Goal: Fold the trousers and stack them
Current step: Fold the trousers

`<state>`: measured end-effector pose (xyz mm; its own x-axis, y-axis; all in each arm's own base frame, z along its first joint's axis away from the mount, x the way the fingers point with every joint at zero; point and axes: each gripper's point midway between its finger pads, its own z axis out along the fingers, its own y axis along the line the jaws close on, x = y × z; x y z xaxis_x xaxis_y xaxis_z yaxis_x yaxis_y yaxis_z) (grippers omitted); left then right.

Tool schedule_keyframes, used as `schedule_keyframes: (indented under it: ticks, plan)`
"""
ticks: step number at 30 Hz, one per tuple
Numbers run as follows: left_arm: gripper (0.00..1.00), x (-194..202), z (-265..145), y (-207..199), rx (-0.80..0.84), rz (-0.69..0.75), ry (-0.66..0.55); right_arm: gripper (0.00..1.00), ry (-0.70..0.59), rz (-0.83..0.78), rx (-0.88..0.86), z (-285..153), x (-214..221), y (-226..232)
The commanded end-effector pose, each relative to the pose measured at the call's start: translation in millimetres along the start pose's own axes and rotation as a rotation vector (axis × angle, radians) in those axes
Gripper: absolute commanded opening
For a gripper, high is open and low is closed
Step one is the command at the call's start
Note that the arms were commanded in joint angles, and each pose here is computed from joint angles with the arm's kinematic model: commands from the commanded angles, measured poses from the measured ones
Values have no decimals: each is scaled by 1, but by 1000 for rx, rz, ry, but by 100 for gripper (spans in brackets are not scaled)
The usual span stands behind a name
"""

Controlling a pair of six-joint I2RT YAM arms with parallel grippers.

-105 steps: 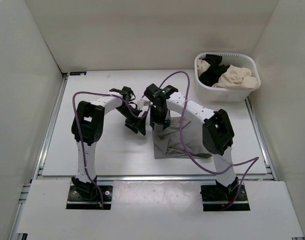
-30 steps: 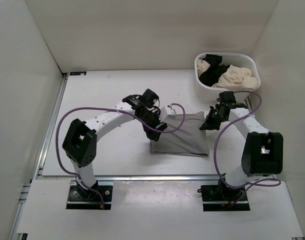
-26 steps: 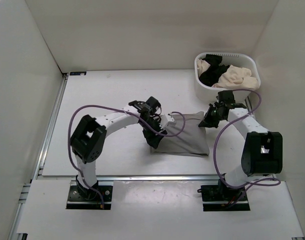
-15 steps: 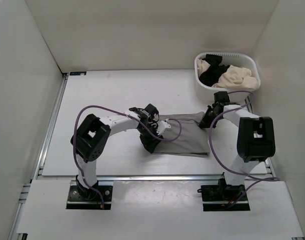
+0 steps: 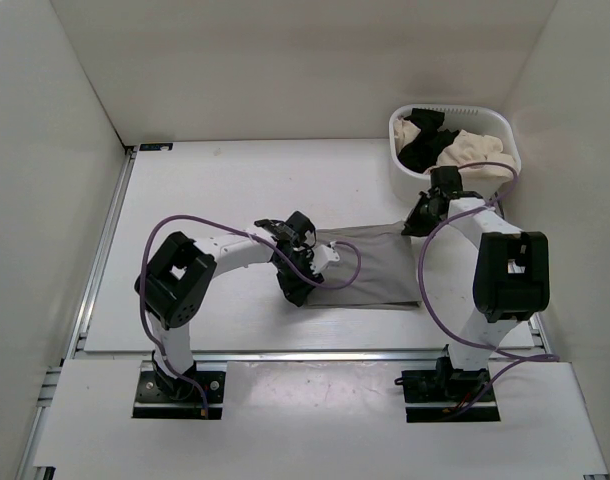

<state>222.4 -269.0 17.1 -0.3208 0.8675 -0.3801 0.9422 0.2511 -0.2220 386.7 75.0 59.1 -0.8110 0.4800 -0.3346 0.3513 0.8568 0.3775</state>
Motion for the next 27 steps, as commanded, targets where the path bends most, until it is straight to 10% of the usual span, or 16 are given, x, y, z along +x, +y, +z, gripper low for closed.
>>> schedule_keyframes:
  ticks: [1, 6, 9, 11, 14, 19, 27]
  plan:
    - [57, 38, 10, 1, -19, -16, 134, 0, -33, -11, 8, -5, -15, 3]
    - [58, 27, -3, 5, -55, 8, 108, 2, -83, -48, 6, -29, -32, 13]
    - [67, 0, -30, 4, -77, 35, 37, 25, -107, -97, 51, -56, -39, 10]
    - [69, -24, -60, 5, -121, 71, -56, 71, -97, -117, 77, -79, -42, 8]
    - [72, -54, -117, 8, -175, 82, -188, 99, -36, -125, 133, -104, -38, -12]
    - [73, -29, -184, 51, -393, -80, -239, 99, -60, -104, 163, -149, -37, -37]
    - [73, 146, -262, 110, -694, -770, -333, 99, -57, 25, 214, -182, -26, -80]
